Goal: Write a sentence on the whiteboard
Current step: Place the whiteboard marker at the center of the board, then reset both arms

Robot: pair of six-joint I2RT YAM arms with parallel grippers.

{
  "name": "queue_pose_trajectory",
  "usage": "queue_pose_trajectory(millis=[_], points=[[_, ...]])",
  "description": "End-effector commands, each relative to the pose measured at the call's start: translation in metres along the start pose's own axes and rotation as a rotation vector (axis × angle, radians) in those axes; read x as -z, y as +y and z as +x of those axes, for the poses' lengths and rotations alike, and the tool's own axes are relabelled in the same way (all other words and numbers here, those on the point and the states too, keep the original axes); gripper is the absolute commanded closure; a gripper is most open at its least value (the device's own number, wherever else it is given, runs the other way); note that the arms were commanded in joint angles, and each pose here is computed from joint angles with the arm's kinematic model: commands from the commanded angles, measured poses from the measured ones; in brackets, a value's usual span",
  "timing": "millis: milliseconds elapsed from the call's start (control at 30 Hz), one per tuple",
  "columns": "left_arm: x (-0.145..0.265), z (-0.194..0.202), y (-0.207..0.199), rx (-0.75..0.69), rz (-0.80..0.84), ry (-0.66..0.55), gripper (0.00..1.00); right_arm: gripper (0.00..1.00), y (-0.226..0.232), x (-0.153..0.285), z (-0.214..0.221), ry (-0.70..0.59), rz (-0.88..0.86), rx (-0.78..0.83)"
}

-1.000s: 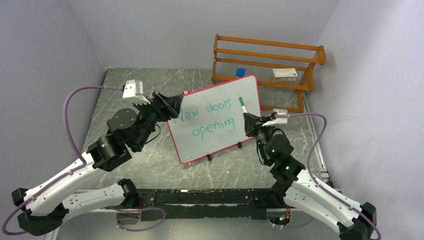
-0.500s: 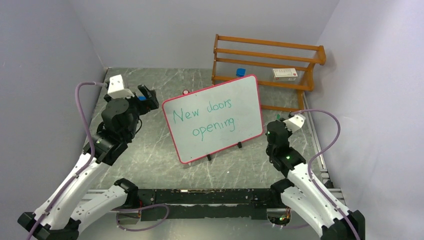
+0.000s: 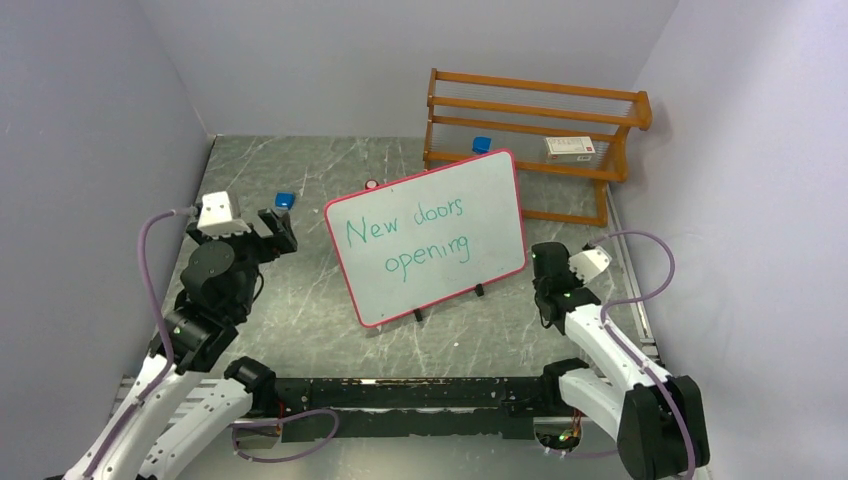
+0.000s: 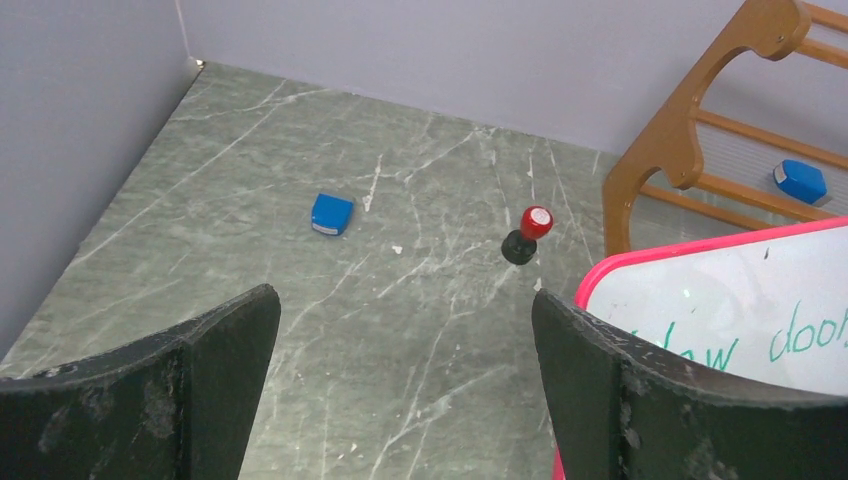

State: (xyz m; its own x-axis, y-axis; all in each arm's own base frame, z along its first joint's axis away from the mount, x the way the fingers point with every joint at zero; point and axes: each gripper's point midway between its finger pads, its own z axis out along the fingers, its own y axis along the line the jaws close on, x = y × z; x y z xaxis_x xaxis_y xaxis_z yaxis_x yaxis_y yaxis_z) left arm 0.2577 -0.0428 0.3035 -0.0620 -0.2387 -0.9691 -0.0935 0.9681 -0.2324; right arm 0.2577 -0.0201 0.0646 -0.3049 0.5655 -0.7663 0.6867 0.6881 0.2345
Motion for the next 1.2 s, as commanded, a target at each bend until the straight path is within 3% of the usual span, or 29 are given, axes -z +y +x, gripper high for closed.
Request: queue_pose_trajectory(millis=[0,267,467,600,833,1000,1167], points=[[0.009,0.002,0.014,-0.044,-0.020,-0.014,0.02,0.85,-0.014,-0.003,0.015,0.044,0.070,-0.077],[0.026,-0.005,0.016,-0.023,0.009,-0.009,0.02,0.41,-0.014,0.014,-0.004,0.006,0.033,-0.101],[0.046,-0.024,0.018,-0.013,0.046,-0.017,0.02,0.01,-0.003,0.052,-0.054,-0.086,-0.075,-0.113],[0.064,-0.045,0.024,-0.010,0.056,-0.051,0.02,0.00,0.004,0.093,-0.104,-0.182,-0.165,-0.085],[0.099,-0.084,0.038,0.035,0.073,-0.159,0.02,0.00,0.019,0.188,-0.189,-0.450,-0.471,0.001],[0.110,-0.091,0.049,0.065,0.048,-0.200,0.02,0.00,0.015,0.229,-0.214,-0.599,-0.578,0.076],[0.108,-0.088,0.054,0.075,0.021,-0.201,0.02,0.00,0.014,0.234,-0.216,-0.629,-0.590,0.123]])
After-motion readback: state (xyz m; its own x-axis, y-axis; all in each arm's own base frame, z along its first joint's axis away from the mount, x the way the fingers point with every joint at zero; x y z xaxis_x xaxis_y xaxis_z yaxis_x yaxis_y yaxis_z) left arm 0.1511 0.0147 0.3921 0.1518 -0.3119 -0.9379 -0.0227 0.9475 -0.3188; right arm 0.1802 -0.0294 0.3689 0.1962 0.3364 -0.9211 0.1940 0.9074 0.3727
